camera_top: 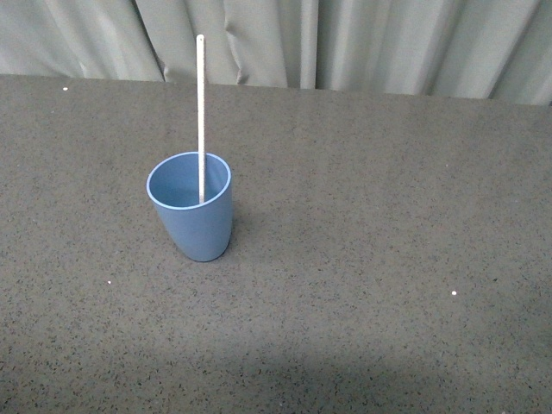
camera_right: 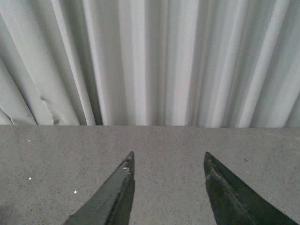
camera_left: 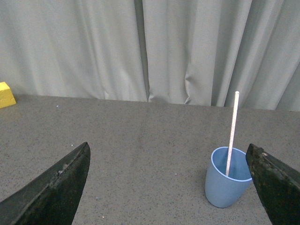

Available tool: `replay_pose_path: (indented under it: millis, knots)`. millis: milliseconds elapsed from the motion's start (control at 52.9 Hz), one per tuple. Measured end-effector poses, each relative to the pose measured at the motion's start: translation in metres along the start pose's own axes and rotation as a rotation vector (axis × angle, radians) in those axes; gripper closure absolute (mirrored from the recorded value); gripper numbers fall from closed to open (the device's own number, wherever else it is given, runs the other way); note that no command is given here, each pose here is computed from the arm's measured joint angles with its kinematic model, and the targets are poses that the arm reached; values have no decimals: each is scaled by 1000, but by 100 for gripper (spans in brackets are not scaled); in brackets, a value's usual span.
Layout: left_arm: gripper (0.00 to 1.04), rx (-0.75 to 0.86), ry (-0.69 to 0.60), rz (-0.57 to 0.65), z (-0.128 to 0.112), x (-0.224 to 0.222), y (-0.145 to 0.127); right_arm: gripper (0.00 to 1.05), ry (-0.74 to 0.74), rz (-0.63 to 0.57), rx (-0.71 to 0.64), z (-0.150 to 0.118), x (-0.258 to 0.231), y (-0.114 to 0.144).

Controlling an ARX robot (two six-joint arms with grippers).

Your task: Transfer chopsticks to blue cup

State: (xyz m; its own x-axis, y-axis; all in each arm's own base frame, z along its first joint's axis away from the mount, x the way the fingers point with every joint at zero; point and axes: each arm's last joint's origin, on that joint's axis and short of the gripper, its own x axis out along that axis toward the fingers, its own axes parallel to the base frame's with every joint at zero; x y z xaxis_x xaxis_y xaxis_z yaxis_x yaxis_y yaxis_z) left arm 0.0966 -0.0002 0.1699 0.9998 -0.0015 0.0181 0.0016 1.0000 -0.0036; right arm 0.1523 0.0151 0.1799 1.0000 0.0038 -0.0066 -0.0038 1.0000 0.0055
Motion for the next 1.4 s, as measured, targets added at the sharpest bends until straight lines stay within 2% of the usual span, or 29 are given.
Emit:
replay_pose_path:
  millis: [57,170,246,378,1400]
  knots:
    - [7,0,0,0,0,0,0,76,-6,0,0,-1,-5,-2]
    - [7,0,0,0,0,0,0,93,12,26,-3,-6,-10,-9]
    - [7,0,0,0,0,0,0,104,5,1,-5,-6,-14,-14]
    - [7,0,0,0,0,0,0,104,3,-3,-3,-15,-20,-15]
    - [7,0,0,0,0,0,0,104,4,0,-4,-16,-54,-15]
